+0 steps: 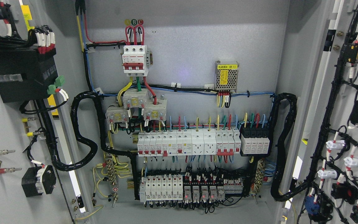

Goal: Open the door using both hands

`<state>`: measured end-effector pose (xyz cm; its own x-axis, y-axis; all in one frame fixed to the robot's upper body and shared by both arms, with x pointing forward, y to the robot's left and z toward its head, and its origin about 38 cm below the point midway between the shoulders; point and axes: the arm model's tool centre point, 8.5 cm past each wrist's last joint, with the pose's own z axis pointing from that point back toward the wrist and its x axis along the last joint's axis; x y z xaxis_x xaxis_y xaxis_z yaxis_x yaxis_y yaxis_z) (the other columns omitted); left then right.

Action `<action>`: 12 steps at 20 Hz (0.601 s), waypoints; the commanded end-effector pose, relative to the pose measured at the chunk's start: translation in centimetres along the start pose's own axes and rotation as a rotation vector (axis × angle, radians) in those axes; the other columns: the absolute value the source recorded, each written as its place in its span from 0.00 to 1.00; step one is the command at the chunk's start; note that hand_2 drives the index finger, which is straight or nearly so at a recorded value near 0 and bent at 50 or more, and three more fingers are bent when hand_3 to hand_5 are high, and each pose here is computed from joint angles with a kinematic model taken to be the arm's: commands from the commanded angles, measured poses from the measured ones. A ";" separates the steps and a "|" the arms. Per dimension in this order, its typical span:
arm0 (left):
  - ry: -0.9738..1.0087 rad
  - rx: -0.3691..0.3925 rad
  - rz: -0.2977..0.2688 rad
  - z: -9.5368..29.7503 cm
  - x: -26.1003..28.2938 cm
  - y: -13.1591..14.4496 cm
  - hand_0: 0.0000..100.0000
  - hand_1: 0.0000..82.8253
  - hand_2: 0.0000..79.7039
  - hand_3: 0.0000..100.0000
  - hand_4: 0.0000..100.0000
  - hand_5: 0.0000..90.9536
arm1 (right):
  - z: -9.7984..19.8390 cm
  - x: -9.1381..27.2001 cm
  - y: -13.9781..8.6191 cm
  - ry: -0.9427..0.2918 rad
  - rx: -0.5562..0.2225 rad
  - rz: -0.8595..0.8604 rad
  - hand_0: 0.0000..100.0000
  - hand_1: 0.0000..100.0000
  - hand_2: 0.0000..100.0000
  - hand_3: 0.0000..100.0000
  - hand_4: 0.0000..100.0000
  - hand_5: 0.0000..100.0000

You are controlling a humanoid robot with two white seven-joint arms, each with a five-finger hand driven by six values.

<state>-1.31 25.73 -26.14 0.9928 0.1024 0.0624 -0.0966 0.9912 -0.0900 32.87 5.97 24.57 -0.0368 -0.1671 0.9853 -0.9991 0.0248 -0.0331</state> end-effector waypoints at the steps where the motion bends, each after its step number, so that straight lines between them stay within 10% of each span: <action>1: 0.025 0.015 0.003 0.3 -0.9 0.8 0.00 0.00 0.00 0.00 0.00 0.00 | -3.7 0.0 3.2 0.010 0.089 0.022 0.20 0.12 0.00 0.00 0.00 0.00; 12: 0.028 0.014 0.005 0.3 -1.0 0.7 0.00 0.00 0.00 0.00 0.00 0.00 | -5.1 0.2 4.1 0.028 0.106 0.054 0.20 0.12 0.00 0.00 0.00 0.00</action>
<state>-1.38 25.73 -26.14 0.9929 0.1023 0.0614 -0.0966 0.9912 -0.0900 30.95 9.07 25.43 -0.0758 -0.1505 0.9857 -0.9970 -0.0015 -0.0769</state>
